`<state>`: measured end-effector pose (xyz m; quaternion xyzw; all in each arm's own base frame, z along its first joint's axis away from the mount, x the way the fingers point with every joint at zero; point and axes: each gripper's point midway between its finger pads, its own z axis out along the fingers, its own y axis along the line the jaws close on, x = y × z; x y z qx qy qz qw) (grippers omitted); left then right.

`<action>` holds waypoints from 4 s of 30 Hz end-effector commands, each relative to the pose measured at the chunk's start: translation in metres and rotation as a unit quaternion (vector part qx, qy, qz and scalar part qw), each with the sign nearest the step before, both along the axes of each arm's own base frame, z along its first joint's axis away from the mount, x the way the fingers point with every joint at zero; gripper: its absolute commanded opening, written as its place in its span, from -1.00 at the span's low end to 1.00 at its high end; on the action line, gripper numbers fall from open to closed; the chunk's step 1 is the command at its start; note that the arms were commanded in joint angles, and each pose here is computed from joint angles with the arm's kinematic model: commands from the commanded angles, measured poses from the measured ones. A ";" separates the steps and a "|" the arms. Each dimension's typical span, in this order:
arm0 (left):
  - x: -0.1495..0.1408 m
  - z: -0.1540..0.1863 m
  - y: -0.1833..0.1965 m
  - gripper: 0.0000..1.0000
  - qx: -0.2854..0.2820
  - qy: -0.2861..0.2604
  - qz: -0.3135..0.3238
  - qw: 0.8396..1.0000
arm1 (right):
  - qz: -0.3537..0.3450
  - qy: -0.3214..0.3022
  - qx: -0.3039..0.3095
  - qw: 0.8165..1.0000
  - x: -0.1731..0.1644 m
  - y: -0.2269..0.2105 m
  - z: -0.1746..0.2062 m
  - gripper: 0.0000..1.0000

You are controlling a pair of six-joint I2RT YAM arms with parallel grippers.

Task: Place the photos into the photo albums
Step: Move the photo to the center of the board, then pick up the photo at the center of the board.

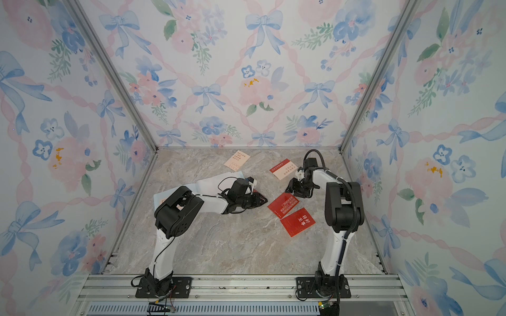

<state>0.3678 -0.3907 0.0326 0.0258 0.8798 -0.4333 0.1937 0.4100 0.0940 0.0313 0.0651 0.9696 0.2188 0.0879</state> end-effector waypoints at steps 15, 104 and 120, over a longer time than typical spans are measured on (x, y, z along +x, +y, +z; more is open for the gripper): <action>-0.037 0.020 0.153 -0.43 0.080 -0.041 0.158 0.983 | 0.086 0.071 0.038 0.993 -0.089 0.083 -0.001 0.09; -0.127 -0.036 0.173 -0.40 0.185 0.104 0.119 0.970 | 0.165 0.077 0.249 0.951 -0.143 0.153 0.024 -0.57; -0.058 0.111 0.213 -0.05 -0.032 -0.040 0.137 0.989 | 0.171 -0.042 0.316 0.932 -0.080 0.156 0.118 -1.00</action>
